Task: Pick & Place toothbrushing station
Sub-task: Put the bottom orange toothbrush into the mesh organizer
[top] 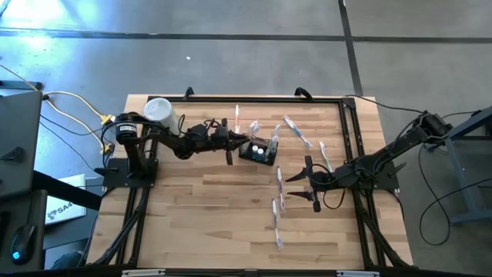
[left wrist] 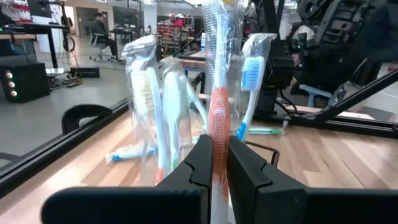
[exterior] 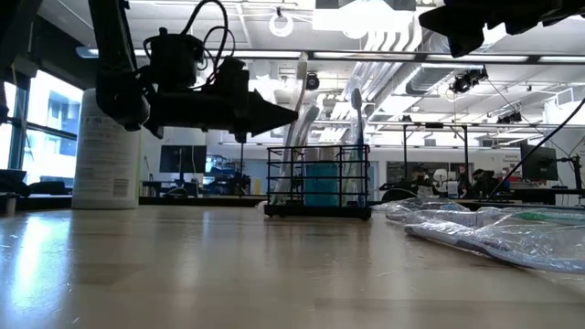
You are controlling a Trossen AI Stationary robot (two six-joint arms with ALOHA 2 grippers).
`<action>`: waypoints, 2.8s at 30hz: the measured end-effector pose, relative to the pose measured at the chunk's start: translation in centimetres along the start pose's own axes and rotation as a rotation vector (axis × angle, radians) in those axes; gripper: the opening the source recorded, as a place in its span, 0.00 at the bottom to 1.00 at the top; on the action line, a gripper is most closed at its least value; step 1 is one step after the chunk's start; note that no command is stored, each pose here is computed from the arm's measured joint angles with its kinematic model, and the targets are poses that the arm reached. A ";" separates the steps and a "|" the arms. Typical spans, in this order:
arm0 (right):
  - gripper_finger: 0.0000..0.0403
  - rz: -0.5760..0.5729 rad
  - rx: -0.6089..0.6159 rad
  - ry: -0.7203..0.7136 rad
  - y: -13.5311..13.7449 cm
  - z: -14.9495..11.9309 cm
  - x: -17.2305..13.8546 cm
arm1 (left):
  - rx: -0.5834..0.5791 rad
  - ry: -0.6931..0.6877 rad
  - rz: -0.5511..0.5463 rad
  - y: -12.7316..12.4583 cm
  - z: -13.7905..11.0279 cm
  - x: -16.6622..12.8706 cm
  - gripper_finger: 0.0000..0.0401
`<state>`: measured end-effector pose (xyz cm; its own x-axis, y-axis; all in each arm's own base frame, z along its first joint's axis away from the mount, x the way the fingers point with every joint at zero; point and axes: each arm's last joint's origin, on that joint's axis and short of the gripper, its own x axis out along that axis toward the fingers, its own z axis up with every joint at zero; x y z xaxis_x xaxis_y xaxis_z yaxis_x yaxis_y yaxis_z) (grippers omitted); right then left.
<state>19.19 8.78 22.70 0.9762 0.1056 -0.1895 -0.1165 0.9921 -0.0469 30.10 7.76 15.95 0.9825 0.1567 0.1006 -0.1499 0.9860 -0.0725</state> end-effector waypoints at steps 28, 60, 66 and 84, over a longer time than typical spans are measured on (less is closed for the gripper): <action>0.45 0.000 0.002 0.005 0.0 0.0 0.0 | -0.060 0.058 -0.034 0.2 -3.0 0.2 0.08; 0.45 0.000 -0.002 0.005 0.0 -0.1 0.0 | 0.072 0.055 -0.039 0.2 -3.0 0.2 0.09; 0.45 0.000 -0.004 0.005 0.0 -0.1 0.0 | 0.070 0.064 -0.040 0.2 -3.1 0.3 0.09; 0.45 0.000 -0.001 -0.007 0.0 0.1 0.0 | 0.044 0.084 -0.038 0.2 -2.9 1.1 0.30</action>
<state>19.21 8.79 22.77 0.9773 0.1062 -0.1831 -0.1169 0.9920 -0.0482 31.50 7.99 13.20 0.9931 0.1157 0.0187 -0.1151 0.9930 -0.0268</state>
